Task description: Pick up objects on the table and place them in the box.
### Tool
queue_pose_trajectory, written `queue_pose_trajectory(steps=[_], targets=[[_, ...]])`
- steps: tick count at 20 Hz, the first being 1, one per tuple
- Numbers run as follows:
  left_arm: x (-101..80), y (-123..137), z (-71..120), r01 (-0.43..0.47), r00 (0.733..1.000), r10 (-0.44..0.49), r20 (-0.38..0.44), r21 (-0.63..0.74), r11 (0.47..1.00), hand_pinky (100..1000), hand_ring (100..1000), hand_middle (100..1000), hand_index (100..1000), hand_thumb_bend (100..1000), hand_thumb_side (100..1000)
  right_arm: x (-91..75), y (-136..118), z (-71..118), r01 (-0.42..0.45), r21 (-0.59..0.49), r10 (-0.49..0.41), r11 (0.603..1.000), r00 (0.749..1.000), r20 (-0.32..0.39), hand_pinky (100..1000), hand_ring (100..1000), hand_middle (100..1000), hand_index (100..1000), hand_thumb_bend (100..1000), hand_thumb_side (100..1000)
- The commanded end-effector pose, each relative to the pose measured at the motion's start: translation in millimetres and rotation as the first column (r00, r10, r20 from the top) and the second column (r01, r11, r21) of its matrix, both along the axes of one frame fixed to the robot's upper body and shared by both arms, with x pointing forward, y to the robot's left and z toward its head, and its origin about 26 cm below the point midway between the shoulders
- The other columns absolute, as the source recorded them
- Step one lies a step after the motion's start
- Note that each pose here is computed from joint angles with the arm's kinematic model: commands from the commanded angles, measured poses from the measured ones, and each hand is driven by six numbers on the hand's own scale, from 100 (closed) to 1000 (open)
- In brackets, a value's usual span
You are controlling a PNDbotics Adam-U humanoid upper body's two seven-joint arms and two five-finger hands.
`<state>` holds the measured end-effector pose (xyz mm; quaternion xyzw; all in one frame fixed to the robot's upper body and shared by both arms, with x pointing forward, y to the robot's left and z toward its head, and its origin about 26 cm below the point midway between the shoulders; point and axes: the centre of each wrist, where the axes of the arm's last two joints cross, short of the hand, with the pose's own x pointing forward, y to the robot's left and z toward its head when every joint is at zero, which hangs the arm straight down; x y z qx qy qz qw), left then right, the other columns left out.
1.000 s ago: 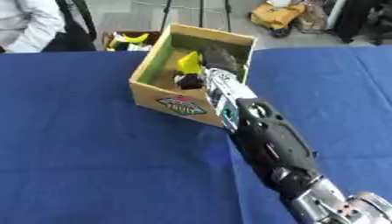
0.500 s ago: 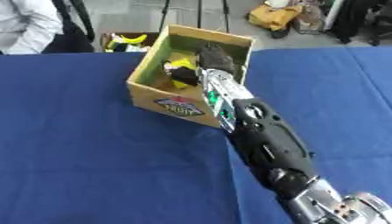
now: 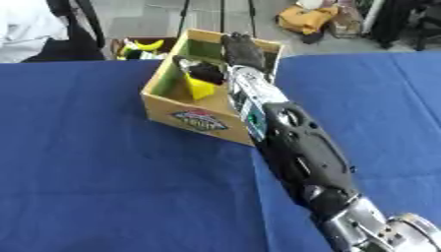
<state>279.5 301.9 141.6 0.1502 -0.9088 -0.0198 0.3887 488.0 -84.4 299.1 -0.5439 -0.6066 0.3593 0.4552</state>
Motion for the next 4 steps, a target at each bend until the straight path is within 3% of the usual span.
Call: queue_pose_trajectory(steps=[1, 4], targets=[[-3.1, 3, 5.9, -0.005, 1.000, 0.005, 0.020, 0.012, 1.000, 439, 593, 628, 900, 115, 969, -9.7, -10, 43.0, -0.028, 0.016, 0.026, 0.999, 0.989, 0.142, 809, 1000, 858, 898, 627, 905], [-3.4, 4, 5.9, -0.013, 1.000, 0.013, 0.023, 0.010, 1.000, 439, 593, 629, 900, 115, 969, -18.2, -19, 57.2, -0.074, 0.008, 0.070, 0.997, 0.968, 0.241, 812, 1000, 846, 889, 579, 842]])
